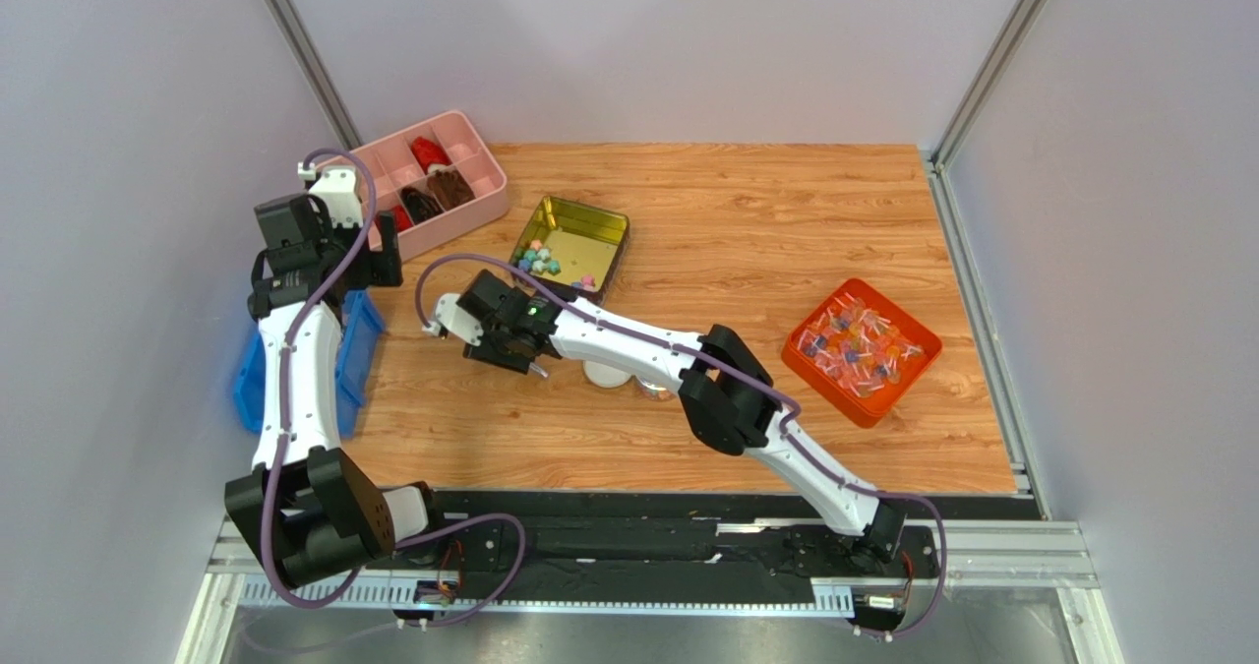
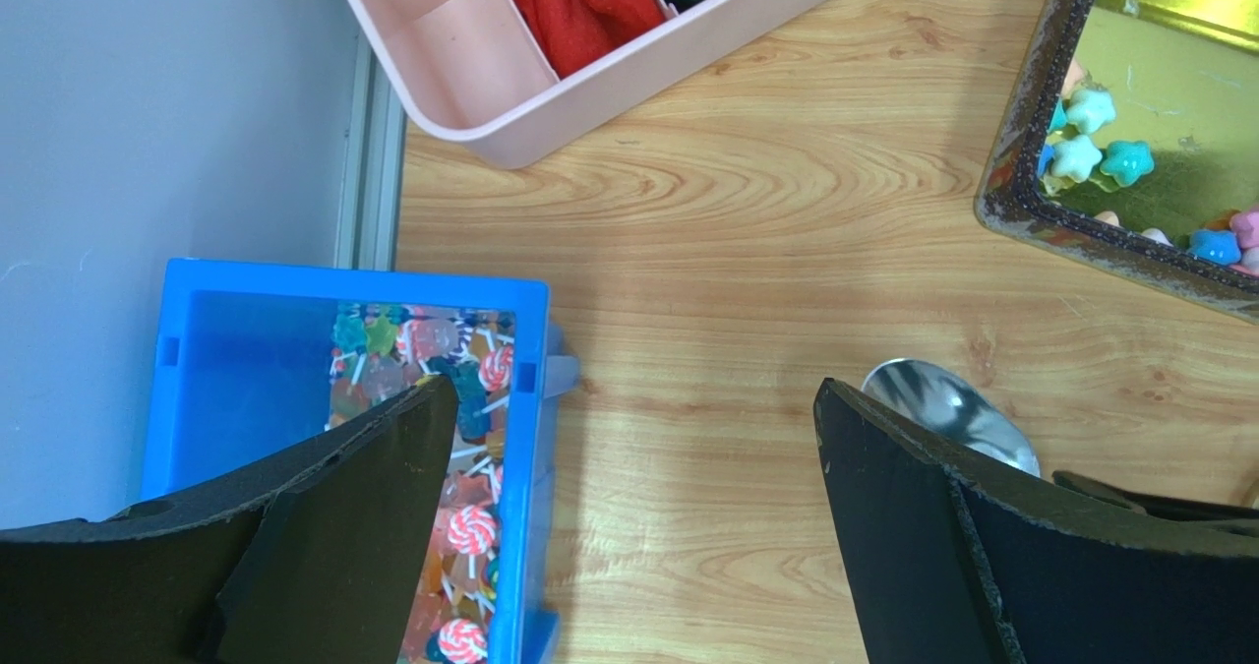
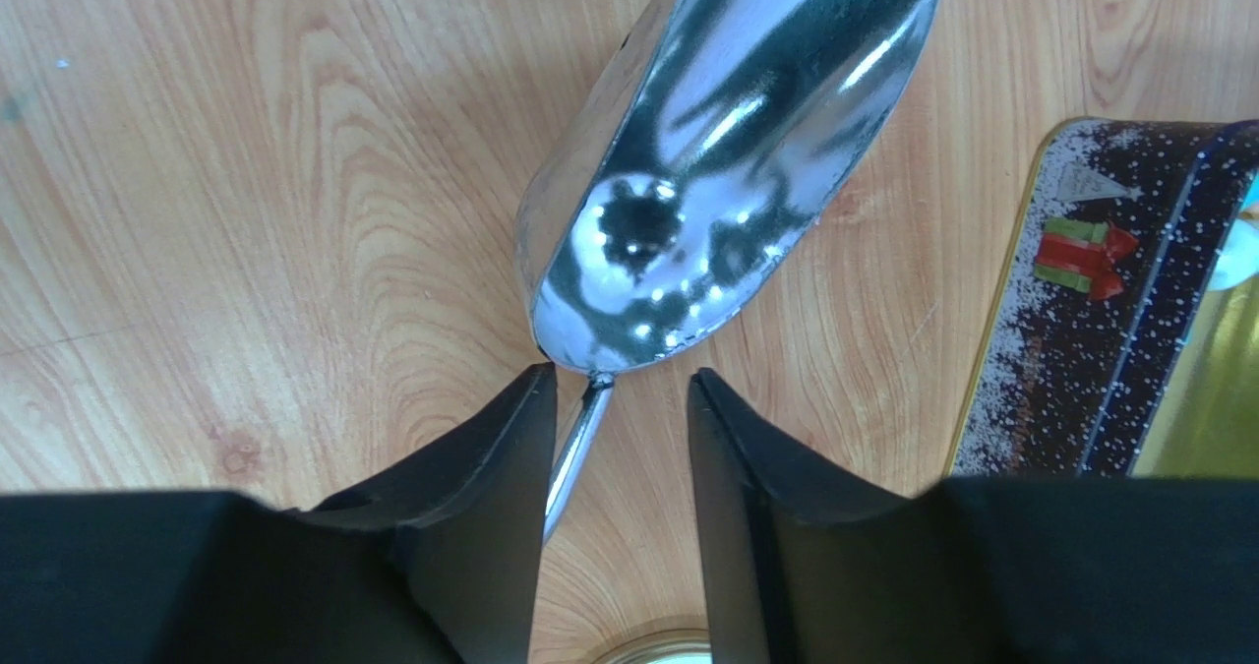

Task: Pack the candies
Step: Place the spatula at the center of the board, then pick up the bottle lid at the center of the board.

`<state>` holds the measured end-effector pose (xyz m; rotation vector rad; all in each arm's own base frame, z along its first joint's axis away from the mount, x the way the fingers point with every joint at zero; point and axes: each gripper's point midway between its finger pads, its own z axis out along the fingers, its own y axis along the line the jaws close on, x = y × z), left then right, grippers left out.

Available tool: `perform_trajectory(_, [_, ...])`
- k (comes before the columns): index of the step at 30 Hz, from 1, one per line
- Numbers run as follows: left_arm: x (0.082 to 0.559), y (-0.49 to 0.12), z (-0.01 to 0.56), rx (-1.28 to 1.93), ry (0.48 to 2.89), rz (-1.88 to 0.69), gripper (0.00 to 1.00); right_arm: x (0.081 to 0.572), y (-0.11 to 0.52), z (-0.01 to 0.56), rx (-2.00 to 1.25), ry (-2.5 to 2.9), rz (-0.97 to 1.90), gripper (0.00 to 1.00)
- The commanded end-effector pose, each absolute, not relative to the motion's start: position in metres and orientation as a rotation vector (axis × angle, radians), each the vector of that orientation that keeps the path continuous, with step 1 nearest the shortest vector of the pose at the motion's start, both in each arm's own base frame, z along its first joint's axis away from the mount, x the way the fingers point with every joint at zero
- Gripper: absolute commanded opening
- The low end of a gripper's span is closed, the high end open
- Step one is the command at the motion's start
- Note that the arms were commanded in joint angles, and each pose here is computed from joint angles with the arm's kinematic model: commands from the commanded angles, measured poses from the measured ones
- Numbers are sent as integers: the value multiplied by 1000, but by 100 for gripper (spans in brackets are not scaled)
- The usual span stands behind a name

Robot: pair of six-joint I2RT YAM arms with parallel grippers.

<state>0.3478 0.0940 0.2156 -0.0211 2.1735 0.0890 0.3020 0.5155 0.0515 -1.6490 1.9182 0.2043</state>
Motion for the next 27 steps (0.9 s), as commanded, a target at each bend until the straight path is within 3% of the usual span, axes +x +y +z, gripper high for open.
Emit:
perform_trajectory(1, [351, 93, 228, -10, 2121, 82, 99, 316, 518, 115, -1514, 1844, 209, 46])
perform_trajectory(10, [351, 92, 228, -7, 2119, 72, 99, 304, 457, 143, -1550, 1845, 155, 50])
perform_trajectory(18, [352, 90, 227, -2, 2117, 60, 99, 275, 400, 90, -1686, 1964, 115, 50])
perform_trajectory(27, [352, 90, 225, 0, 2123, 59, 99, 261, 393, 62, -1745, 2028, 147, 45])
